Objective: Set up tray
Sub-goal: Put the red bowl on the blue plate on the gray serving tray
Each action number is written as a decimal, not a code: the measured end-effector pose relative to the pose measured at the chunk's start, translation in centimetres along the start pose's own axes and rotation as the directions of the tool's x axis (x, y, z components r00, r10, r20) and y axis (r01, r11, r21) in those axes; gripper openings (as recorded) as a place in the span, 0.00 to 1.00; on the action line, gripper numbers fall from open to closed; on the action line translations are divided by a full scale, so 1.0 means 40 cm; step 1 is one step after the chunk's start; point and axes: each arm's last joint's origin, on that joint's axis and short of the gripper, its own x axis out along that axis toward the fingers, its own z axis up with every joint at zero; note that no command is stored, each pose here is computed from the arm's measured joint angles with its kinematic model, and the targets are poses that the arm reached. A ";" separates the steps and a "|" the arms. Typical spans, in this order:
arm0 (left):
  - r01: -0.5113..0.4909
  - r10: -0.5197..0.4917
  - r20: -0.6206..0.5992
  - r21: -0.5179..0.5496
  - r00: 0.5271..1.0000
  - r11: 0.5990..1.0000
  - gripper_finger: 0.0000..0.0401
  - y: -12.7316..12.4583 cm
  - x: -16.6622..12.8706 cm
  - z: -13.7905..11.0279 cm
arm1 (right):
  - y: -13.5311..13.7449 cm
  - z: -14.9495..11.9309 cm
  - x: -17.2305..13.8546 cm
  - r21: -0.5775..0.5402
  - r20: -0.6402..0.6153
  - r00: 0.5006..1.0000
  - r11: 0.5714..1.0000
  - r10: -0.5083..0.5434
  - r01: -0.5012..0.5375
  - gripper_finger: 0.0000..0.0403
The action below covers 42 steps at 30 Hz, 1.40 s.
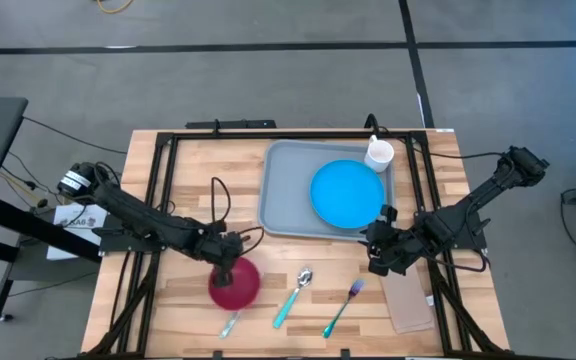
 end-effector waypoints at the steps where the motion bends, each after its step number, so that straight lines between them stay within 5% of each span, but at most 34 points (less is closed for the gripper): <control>1: -0.008 0.008 0.037 -0.005 0.999 1.000 0.02 0.002 0.000 0.010 | 0.000 0.000 0.000 0.004 0.000 1.000 1.000 0.000 0.000 0.28; 10: -0.185 0.228 0.329 -0.159 0.916 0.970 0.01 0.078 -0.076 0.182 | 0.000 0.001 0.000 0.007 0.003 1.000 1.000 0.002 -0.002 0.28; 20: -0.041 0.256 0.656 -0.324 0.710 0.945 0.00 0.283 -0.116 0.358 | 0.005 0.006 0.000 0.043 0.020 1.000 0.999 0.022 -0.023 0.28; 25: 0.036 0.187 0.636 -0.321 0.749 0.946 0.00 0.364 -0.020 0.413 | 0.005 0.004 -0.001 0.035 0.013 1.000 0.999 0.019 -0.020 0.28; 31: -0.014 0.192 0.572 -0.301 0.797 0.953 0.00 0.403 0.079 0.540 | 0.004 0.002 -0.001 0.028 0.006 1.000 0.999 0.015 -0.015 0.28; 37: -0.030 0.139 0.375 -0.284 0.917 0.958 0.00 0.430 0.146 0.660 | 0.002 -0.001 -0.001 0.020 -0.005 1.000 1.000 0.008 -0.008 0.28; 42: -0.088 0.148 0.260 -0.231 0.954 0.969 0.00 0.442 0.205 0.731 | 0.001 -0.002 -0.001 0.016 -0.009 1.000 1.000 0.006 -0.006 0.28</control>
